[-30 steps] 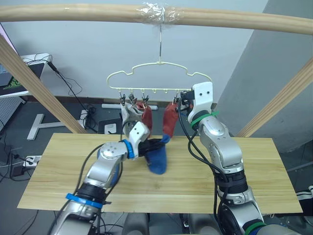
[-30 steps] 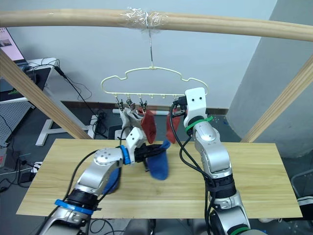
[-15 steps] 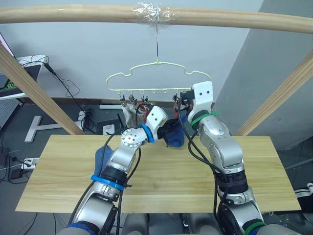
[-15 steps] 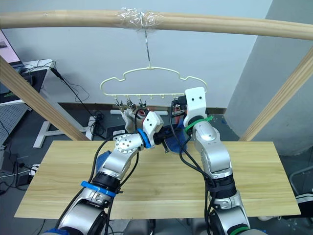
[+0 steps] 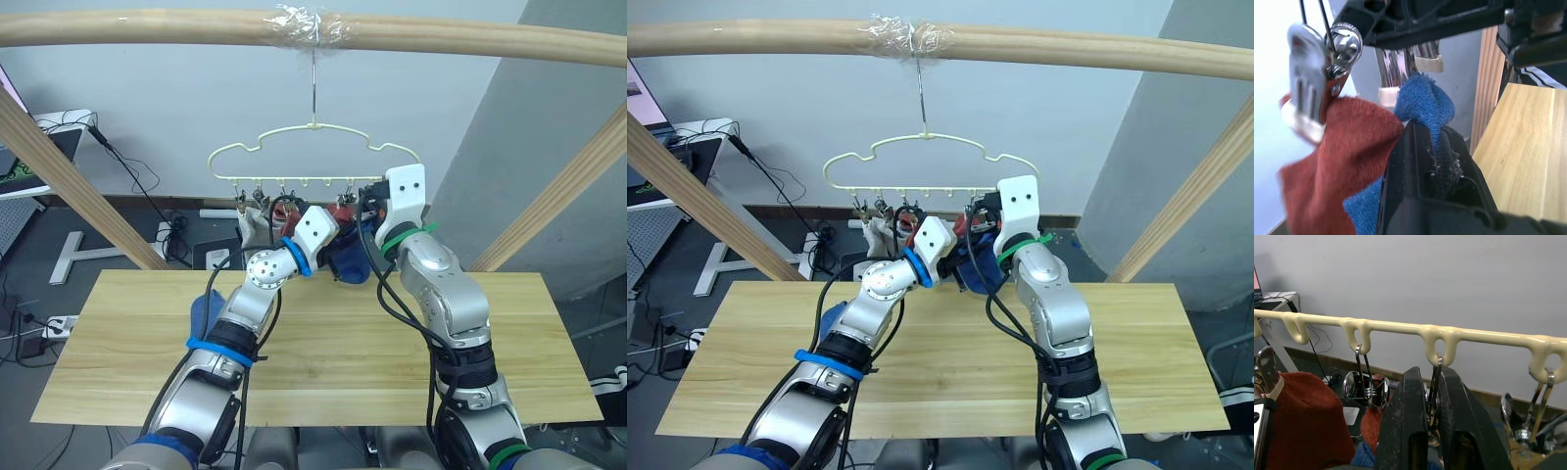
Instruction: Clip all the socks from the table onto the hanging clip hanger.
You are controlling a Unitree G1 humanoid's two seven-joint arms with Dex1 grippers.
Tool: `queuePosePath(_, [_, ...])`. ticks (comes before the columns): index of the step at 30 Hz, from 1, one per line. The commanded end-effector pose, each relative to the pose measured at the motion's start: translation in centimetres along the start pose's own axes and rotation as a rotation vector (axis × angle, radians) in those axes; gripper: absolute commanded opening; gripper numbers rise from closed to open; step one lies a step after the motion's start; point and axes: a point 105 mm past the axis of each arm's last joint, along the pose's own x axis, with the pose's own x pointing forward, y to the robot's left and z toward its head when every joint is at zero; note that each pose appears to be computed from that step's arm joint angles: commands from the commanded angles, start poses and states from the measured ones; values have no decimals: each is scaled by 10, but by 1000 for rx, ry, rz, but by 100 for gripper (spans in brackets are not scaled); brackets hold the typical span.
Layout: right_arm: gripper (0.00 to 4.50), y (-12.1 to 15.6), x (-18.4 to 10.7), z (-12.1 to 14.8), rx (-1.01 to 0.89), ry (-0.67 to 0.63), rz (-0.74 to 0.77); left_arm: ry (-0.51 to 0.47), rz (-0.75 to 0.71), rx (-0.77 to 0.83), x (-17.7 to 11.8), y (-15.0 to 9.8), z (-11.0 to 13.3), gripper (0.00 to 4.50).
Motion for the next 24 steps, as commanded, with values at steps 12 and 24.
queuePosePath(12, [0,5,-4,16,11,-57,17,-35,-27,92,3,-3,8,1])
queuePosePath(24, [0,9,-5,7,17,-7,43,-59,13,152,6,6,16,1])
